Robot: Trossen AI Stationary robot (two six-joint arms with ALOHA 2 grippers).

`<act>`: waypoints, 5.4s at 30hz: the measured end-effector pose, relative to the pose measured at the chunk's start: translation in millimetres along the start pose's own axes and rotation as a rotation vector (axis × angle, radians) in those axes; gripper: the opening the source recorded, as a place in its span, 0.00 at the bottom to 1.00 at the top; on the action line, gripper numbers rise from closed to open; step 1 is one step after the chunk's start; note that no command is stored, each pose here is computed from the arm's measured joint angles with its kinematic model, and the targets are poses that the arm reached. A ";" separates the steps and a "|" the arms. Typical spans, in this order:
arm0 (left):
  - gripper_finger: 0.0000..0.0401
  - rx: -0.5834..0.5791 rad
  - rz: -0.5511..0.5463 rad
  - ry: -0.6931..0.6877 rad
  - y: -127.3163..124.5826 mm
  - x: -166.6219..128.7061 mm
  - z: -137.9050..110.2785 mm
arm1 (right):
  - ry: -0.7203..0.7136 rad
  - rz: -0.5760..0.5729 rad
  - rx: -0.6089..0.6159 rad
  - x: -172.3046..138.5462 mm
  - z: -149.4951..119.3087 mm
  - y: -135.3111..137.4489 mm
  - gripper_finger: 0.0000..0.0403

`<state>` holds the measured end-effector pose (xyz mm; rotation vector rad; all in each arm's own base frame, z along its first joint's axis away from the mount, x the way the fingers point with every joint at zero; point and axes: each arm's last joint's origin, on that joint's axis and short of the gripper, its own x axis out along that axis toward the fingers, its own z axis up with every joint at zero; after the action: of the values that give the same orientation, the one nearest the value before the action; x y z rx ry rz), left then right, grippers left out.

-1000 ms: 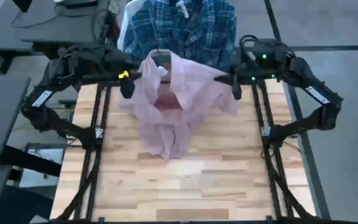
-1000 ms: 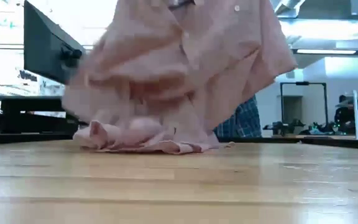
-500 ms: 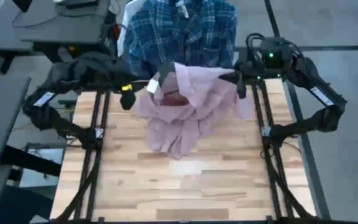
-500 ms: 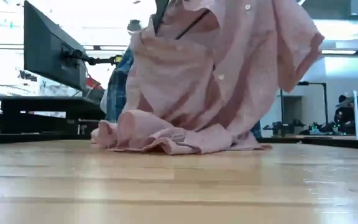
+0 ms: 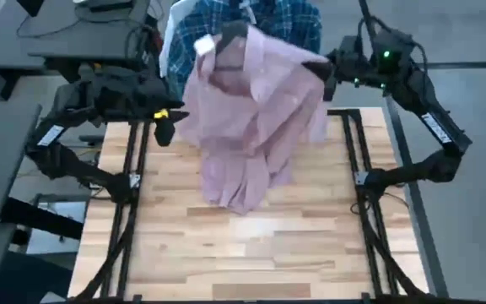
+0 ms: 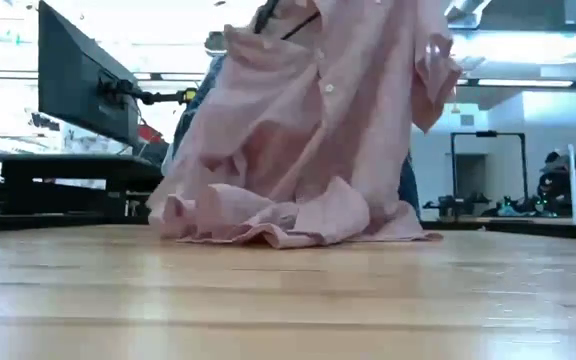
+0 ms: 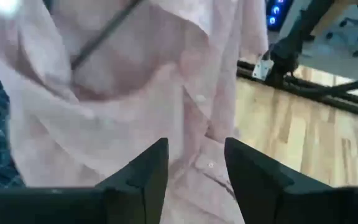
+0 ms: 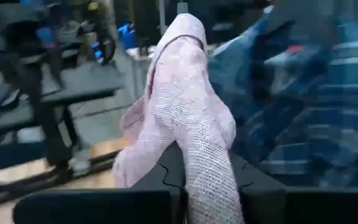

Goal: Hang clothes
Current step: Hang the pink polo shirt on the hanger rack, then unhang the pink polo shirt from the hanger rack

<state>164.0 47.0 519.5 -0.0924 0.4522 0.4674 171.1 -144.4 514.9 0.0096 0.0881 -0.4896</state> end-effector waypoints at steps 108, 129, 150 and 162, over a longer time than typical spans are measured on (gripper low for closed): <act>0.34 0.037 -0.342 -0.208 -70.6 22.5 -99.8 | 0.082 0.149 0.672 37.7 -195.3 114.7 0.56; 0.34 0.291 -0.306 -0.221 -66.5 22.2 -106.1 | 0.026 0.247 1.033 123.8 -268.5 172.9 0.56; 0.34 0.102 0.067 -0.286 -21.0 25.9 -79.7 | -0.397 -0.133 0.012 55.1 -16.4 -40.7 0.56; 0.34 0.010 0.216 -0.259 -0.3 45.1 -75.5 | -0.149 -0.281 -0.073 15.4 -8.4 -160.7 0.56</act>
<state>169.9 51.3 431.8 0.0277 0.2101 0.6794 108.4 -293.2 507.1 -0.1116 -0.0399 -0.7654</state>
